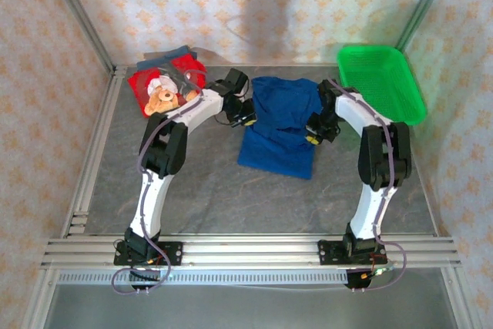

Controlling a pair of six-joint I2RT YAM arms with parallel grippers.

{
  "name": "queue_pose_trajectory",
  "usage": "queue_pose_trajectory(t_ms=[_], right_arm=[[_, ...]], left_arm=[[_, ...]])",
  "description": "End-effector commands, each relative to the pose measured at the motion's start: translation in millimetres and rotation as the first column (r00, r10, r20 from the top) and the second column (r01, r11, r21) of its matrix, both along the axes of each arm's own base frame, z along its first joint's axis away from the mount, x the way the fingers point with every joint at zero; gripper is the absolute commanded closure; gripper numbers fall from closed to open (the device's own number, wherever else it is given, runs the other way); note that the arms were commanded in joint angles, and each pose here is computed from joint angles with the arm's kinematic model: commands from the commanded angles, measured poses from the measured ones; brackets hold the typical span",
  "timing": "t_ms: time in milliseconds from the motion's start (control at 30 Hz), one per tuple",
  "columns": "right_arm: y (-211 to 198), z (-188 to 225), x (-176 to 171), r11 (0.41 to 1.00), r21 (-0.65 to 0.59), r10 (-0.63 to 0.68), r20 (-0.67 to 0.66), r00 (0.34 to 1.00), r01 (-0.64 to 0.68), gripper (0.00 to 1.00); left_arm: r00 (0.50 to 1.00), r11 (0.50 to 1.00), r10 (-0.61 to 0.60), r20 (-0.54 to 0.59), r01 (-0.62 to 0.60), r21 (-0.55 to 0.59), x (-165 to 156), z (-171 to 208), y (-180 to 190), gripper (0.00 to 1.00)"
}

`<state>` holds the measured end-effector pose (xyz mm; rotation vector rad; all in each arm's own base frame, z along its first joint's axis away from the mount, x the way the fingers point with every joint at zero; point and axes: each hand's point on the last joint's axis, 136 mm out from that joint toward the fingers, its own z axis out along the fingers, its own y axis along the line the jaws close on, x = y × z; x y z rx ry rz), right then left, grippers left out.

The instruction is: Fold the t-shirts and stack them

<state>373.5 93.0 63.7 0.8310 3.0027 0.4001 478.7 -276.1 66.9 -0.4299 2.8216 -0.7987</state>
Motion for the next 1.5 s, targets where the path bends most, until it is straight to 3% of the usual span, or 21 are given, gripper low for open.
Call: queue_pose_trajectory(t_ms=[0,67,233,333,467,533,633,733,833,933,1233,1467], right_arm=[[-7,3,37,0.999,0.017,-0.043,0.075,0.996,0.042,0.69],[-3,13,59,0.995,0.079,-0.072,0.132,0.989,0.062,0.61],[-2,97,81,0.985,0.152,-0.129,0.368,0.921,0.077,0.46],[-7,135,52,0.982,0.167,-0.153,0.453,0.878,0.085,0.35],[4,137,-4,0.962,0.266,-0.179,0.44,0.88,0.062,0.37],[12,129,-27,0.949,0.311,-0.188,0.417,0.889,0.055,0.45],[25,101,-55,0.942,0.33,-0.188,0.381,0.905,0.057,0.7],[34,68,-67,0.936,0.343,-0.199,0.329,0.923,0.08,0.88],[35,43,-64,0.938,0.331,-0.209,0.305,0.929,0.102,0.96],[35,23,-58,0.944,0.31,-0.205,0.278,0.938,0.114,0.99],[32,-17,-19,0.961,0.243,-0.19,0.229,0.955,0.133,1.0],[15,-22,40,0.948,0.255,-0.255,0.246,0.935,0.191,1.0]], left_arm=[[1.0,0.999,0.009,-0.001,-0.009,-0.041,14,5,-6,0.91],[0.999,0.995,0.024,0.02,-0.022,-0.102,26,17,-14,0.7],[0.98,0.952,0.14,0.141,-0.094,-0.292,59,108,-6,0.46],[0.948,0.925,0.228,0.221,-0.14,-0.353,65,163,27,0.35],[0.937,0.927,0.228,0.265,-0.126,-0.354,36,193,51,0.31],[0.954,0.953,0.168,0.25,-0.092,-0.288,11,179,52,0.31],[0.972,0.98,0.079,0.223,-0.034,-0.198,-31,154,50,0.36],[0.988,0.986,0.017,0.151,0.008,-0.167,-64,110,34,0.49],[0.993,0.989,-0.038,0.109,0.052,-0.135,-81,77,14,0.69],[0.996,0.99,-0.066,0.065,0.073,-0.119,-87,52,-3,0.81],[0.998,0.996,-0.069,-0.015,0.068,-0.052,-68,-2,-18,0.84],[0.996,0.997,-0.068,-0.049,0.069,0.015,-59,-29,-14,0.84]])
